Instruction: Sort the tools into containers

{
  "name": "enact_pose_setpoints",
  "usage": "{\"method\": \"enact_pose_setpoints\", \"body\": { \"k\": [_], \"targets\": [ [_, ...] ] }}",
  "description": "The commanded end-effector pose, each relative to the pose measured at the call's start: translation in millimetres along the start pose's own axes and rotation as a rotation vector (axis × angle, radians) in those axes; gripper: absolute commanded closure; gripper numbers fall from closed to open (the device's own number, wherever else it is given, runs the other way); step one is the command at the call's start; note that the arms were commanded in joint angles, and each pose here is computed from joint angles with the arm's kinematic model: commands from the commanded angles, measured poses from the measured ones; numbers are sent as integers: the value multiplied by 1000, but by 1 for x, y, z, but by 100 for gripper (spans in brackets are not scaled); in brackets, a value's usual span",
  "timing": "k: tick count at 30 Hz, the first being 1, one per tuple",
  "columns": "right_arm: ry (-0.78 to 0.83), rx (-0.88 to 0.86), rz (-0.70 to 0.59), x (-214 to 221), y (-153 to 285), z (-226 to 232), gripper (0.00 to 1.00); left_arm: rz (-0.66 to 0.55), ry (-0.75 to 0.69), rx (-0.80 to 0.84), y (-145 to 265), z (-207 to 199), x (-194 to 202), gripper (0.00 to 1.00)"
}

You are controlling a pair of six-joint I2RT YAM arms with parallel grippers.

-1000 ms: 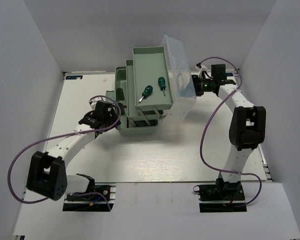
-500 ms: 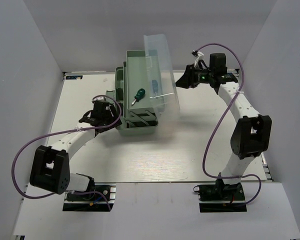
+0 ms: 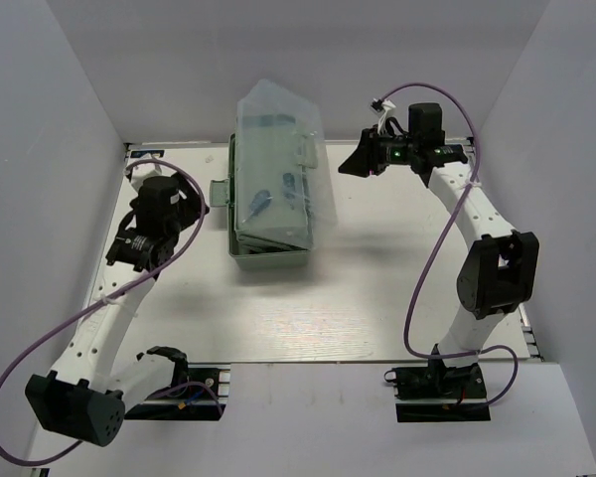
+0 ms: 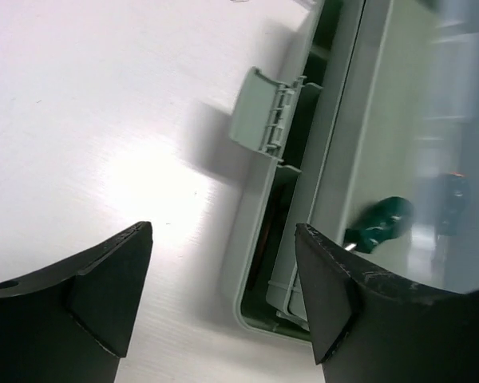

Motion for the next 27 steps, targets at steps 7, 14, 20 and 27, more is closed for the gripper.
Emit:
{"method": "enact_pose_setpoints", "body": {
  "k": [7,14,20,27],
  "targets": [
    [121,-15,-44,-28,6,25,54,55,28,-133,5,36,27,18],
    [188,107,97,8,20,20,10,91,10,-75,0,29,26,18],
    [176,367,297,47,44,16,10,116,-253,283,20,10,18,3],
    [83,637,398,90,79,33,10,79,-356,494,61,11,8,0]
  ]
}}
Point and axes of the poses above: each gripper's point midway between its finger pads, its own y axis back along the fingers, its own z axis along the line the jaws close on, x = y × z, the point moved 10 cm from there along y, back along the fingers, and after that the axes turned 8 degrees about y, right-handed, at the moved point
